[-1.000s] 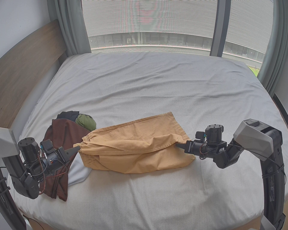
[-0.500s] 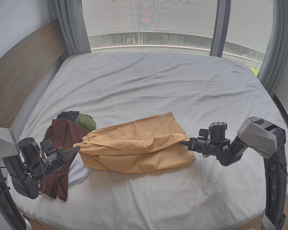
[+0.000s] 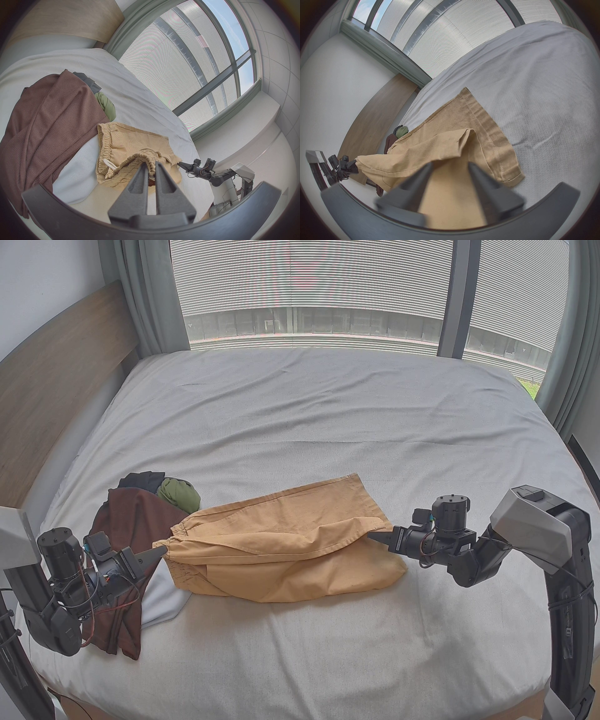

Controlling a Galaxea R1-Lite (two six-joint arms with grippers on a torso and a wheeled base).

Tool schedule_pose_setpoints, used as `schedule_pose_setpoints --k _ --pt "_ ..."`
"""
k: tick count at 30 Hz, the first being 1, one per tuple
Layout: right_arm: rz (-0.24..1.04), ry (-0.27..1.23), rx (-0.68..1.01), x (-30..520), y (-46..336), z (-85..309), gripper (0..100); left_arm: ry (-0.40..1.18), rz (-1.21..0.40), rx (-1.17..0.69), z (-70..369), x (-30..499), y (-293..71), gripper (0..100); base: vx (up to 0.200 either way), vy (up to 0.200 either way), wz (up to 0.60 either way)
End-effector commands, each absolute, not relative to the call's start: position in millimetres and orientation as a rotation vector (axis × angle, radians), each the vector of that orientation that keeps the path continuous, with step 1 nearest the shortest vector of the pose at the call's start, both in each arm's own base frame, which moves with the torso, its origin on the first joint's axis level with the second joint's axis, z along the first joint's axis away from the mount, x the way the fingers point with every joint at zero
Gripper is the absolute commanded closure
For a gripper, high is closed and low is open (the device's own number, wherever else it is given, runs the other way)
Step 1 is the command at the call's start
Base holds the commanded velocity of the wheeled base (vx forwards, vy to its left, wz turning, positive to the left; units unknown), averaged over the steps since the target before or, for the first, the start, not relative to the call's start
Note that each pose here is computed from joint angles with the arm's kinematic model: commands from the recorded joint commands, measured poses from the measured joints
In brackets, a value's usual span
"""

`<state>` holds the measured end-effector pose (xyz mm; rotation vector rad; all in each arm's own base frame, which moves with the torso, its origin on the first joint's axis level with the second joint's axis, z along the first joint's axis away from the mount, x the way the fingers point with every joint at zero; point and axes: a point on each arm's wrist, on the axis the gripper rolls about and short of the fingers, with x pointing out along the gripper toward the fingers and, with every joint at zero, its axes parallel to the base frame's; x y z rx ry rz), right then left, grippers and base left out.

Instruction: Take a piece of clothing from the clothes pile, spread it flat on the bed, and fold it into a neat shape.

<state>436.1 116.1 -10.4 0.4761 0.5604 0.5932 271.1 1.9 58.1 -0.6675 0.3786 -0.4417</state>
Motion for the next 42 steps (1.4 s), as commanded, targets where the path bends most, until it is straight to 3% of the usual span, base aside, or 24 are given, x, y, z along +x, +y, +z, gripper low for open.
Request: schedule_pose_setpoints --k 1,18,19,30,42 --pt "0.591 0.570 0.495 438 118 -16 0 0.378 -0.442 -0.668 58 271 2 100 0.000 0.000 0.00" --pt "0.610 0.535 0.538 445 128 -14 0 0.385 -0.440 -0.670 57 269 2 100 0.000 0.000 0.00" --pt "0.610 0.535 0.538 445 128 -15 100 0.385 -0.440 -0.670 57 269 2 100 0.000 0.000 0.00" --pt "0.593 0.530 0.536 446 125 -17 100 0.382 -0.440 -0.671 57 271 2 100 0.000 0.000 0.00" --pt "0.588 0.389 0.527 442 104 54 100 0.349 -0.459 -0.663 63 279 -3 100 0.000 0.000 0.00"
